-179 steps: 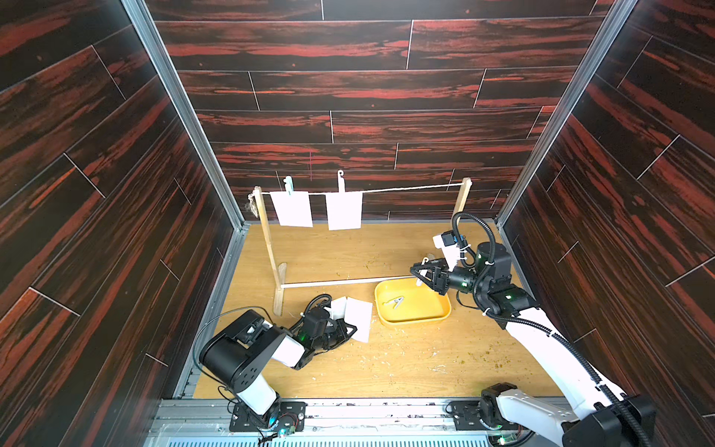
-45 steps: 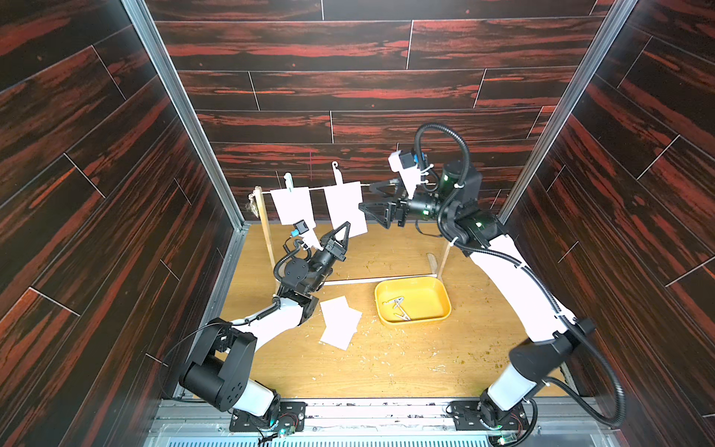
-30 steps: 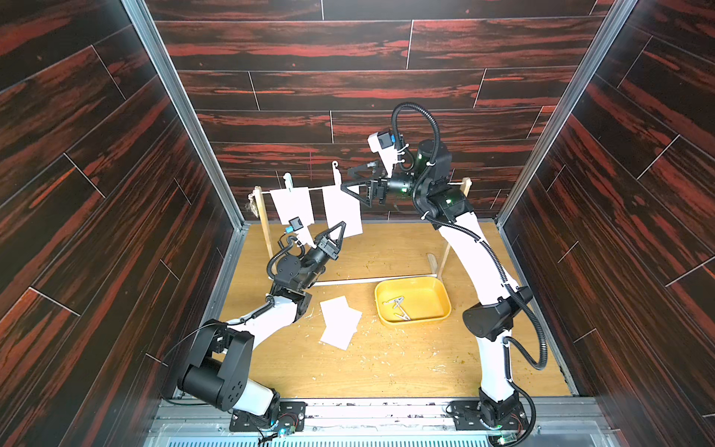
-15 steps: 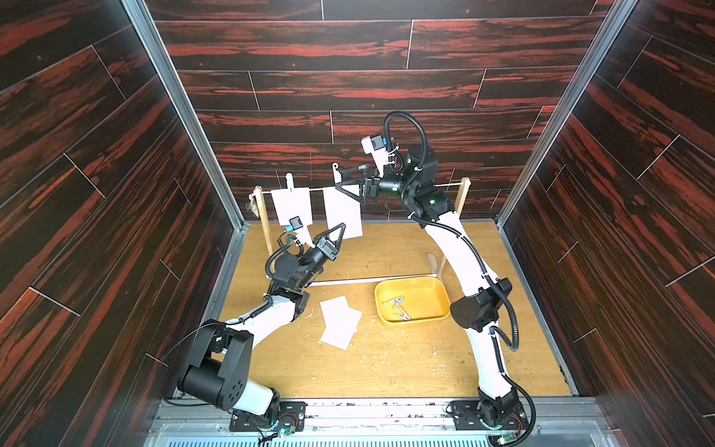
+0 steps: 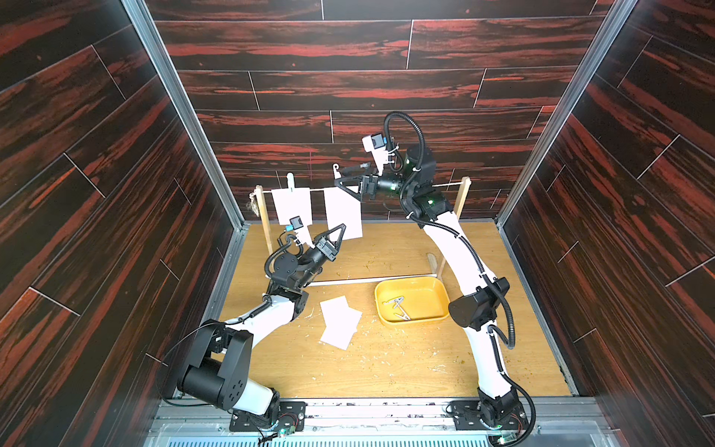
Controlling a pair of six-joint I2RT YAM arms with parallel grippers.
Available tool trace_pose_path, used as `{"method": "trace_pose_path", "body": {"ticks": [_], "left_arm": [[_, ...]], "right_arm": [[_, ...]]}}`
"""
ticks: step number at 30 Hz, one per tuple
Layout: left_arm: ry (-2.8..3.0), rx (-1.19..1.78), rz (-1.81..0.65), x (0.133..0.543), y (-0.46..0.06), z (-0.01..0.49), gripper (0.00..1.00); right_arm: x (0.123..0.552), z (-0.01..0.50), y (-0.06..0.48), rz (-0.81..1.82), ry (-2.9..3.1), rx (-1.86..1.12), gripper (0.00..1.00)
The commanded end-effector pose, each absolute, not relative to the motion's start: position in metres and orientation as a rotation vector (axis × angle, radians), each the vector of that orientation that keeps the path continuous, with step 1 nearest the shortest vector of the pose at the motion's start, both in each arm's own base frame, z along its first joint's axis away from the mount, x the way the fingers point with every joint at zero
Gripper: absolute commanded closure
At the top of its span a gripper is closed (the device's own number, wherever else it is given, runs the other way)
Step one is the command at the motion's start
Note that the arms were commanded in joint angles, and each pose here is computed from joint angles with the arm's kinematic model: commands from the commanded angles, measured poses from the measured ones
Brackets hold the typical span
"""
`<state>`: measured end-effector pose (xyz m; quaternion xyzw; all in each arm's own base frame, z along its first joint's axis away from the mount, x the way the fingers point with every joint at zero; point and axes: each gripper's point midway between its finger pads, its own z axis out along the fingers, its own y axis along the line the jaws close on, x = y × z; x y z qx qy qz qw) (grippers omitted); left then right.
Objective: Remove the postcards from the strings
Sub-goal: Remove the clamp from the clothesline.
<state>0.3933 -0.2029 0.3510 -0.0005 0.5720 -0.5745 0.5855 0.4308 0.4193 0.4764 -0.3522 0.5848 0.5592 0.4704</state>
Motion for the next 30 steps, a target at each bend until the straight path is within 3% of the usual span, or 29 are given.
{"method": "trace_pose_path", "body": {"ticks": [1,6,11,19,30], "left_arm": [[1.266,0.083,-1.348,0.381,-0.205,0.376,1.0],[1.282,0.121,-1.354,0.379,-0.21,0.377,1.0],[1.289,0.133,-1.367,0.379,-0.212,0.377,1.0],[1.29,0.134,-1.395,0.379,-0.214,0.378,1.0],[1.298,0.108,-1.409,0.382,-0.212,0.374,1.0]], "right_arm": [[0.444,0.458,0.424,1.353,1.488,-0.836,0.05],[0.425,0.459,0.431,1.455,1.438,-0.933,0.06],[0.407,0.467,0.433,1.543,1.369,-1.012,0.13],[0.401,0.469,0.43,1.569,1.338,-1.052,0.46],[0.408,0.477,0.425,1.539,1.35,-0.998,0.66]]}}
